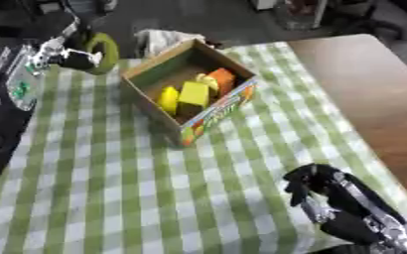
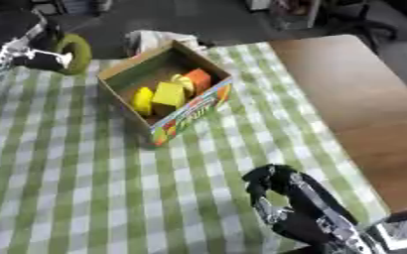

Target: Pick up objects on the table and place them in the box.

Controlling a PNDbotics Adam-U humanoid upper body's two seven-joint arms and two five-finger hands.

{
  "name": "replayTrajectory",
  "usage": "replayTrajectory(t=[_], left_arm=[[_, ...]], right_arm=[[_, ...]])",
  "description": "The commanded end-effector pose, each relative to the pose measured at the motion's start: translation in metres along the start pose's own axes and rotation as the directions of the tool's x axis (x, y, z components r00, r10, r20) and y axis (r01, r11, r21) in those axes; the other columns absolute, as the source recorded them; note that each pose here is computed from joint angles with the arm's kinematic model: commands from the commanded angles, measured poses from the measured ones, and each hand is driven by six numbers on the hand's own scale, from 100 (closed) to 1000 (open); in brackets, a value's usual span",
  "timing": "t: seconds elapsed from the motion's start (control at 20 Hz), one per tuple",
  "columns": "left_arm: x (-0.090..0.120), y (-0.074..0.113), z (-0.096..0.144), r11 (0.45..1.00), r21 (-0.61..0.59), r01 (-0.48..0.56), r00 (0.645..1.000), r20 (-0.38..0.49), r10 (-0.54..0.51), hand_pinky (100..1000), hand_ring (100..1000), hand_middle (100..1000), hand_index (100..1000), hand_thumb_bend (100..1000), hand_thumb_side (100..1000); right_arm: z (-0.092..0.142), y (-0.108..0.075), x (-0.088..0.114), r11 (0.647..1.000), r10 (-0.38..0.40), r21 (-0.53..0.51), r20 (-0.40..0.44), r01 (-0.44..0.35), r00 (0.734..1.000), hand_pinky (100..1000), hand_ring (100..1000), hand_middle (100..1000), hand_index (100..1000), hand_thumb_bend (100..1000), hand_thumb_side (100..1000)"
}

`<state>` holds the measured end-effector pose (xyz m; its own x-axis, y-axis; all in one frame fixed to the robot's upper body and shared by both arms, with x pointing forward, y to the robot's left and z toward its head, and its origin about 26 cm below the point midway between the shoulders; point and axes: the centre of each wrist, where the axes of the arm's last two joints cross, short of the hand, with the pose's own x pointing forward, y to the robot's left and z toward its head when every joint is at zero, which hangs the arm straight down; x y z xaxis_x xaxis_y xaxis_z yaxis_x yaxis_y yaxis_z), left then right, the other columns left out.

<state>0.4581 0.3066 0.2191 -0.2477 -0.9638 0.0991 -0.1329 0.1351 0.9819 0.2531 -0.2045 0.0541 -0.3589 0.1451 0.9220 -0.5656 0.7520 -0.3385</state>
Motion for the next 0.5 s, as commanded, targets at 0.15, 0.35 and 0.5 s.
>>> replayTrajectory(t=[0.15, 0.35, 0.5], left_arm=[[0.035, 0.025, -0.004, 0.999, 0.023, 0.044, 0.984, 0.170, -0.047, 435, 321, 269, 503, 100, 183], [0.057, 0.005, -0.008, 0.993, -0.066, 0.099, 0.964, 0.254, -0.079, 462, 350, 302, 535, 108, 203], [0.063, -0.014, -0.009, 0.983, -0.127, 0.129, 0.958, 0.272, -0.090, 475, 375, 328, 558, 103, 213]], right_arm=[[0.000, -0.002, 0.003, 1.000, 0.012, 0.002, 0.009, -0.012, 1.000, 690, 465, 518, 688, 100, 378], [-0.001, -0.002, 0.003, 1.000, 0.011, 0.005, 0.012, -0.011, 1.000, 690, 465, 518, 688, 100, 378], [-0.001, -0.002, 0.003, 1.000, 0.010, 0.005, 0.012, -0.010, 1.000, 690, 465, 517, 688, 100, 379]])
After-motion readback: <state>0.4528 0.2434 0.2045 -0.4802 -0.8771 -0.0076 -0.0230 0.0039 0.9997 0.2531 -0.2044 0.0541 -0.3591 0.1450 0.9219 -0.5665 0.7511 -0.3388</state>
